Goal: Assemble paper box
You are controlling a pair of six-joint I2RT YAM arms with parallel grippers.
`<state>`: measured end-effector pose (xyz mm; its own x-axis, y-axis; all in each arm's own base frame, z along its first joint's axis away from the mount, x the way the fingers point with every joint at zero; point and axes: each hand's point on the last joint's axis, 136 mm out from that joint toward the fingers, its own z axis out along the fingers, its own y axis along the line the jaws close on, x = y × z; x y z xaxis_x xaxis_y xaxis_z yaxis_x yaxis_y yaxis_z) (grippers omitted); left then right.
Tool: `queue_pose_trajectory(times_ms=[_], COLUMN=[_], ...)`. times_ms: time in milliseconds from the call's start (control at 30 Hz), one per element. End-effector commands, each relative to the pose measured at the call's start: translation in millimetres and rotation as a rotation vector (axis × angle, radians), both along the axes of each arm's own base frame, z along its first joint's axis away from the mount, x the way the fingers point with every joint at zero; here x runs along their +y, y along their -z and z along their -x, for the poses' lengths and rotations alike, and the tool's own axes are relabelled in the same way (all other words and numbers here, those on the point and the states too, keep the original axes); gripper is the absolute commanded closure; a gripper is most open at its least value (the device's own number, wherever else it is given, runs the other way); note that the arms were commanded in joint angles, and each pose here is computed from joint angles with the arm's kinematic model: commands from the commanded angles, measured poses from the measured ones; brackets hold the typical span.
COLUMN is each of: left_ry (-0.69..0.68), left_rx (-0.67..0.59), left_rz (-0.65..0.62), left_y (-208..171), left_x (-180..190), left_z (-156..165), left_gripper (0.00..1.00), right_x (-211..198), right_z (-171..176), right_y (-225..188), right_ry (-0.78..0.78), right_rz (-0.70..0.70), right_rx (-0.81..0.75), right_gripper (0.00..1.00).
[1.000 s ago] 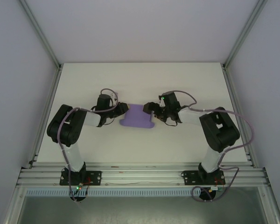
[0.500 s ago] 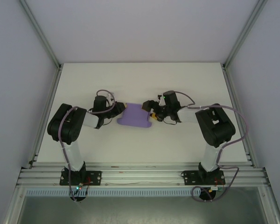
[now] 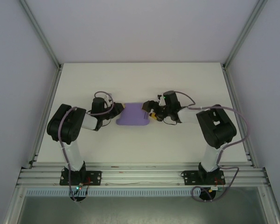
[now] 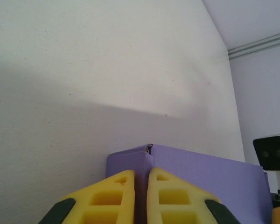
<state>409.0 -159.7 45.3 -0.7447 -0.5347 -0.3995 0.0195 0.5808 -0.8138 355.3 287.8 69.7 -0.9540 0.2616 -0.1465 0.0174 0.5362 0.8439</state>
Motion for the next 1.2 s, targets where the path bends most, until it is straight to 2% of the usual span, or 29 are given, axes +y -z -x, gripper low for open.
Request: queue_pose_trajectory(times_ms=[0, 100, 233, 300, 333, 400, 433, 533, 567, 700, 800, 867, 1000, 1167], left_ry=[0.023, 0.040, 0.049, 0.053, 0.049, 0.038, 0.037, 0.063, 0.117, 0.463, 0.764, 0.879, 0.884, 0.872], left_rx=[0.167, 0.118, 0.031, -0.036, -0.080, -0.161, -0.217, -0.380, -0.445, -0.745, -0.862, -0.898, -0.949, -0.960], left_rz=[-0.037, -0.031, -0.085, -0.123, -0.148, -0.201, -0.266, -0.442, -0.485, -0.664, -0.726, -0.800, -0.963, -1.043], left_y=[40, 27, -2, -24, -38, -66, -79, -115, -126, -155, -153, -148, -149, -149], left_x=[4, -1, -4, -5, -3, 2, 7, 13, 7, -38, -65, -73, -75, -75], left_z=[30, 25, 13, 8, 5, 3, 2, 10, 18, 70, 115, 129, 122, 108], left_gripper=[0.84, 0.82, 0.76, 0.67, 0.48, 0.04, 0.00, 0.00, 0.00, 0.00, 0.00, 0.00, 0.00, 0.00], right_x=[27, 33, 32, 28, 26, 19, 13, -7, -14, -33, -38, -37, -35, -30], right_z=[-12, -15, -14, -12, -11, -10, -10, -8, -6, 9, 22, 28, 37, 37], right_y=[-35, -50, -61, -64, -65, -70, -74, -78, -78, -92, -106, -111, -112, -119], right_ry=[-0.049, -0.057, -0.058, -0.052, -0.043, -0.024, -0.002, 0.068, 0.094, 0.133, 0.130, 0.133, 0.109, 0.106], right_rz=[-0.149, -0.198, -0.198, -0.183, -0.172, -0.158, -0.149, -0.076, -0.047, -0.015, -0.035, -0.057, -0.058, -0.108], right_rx=[-0.063, -0.084, -0.091, -0.084, -0.074, -0.055, -0.041, 0.054, 0.099, 0.350, 0.504, 0.575, 0.663, 0.706], right_gripper=[0.20, 0.26, 0.48, 0.50, 0.52, 0.53, 0.53, 0.49, 0.48, 0.49, 0.52, 0.54, 0.59, 0.61])
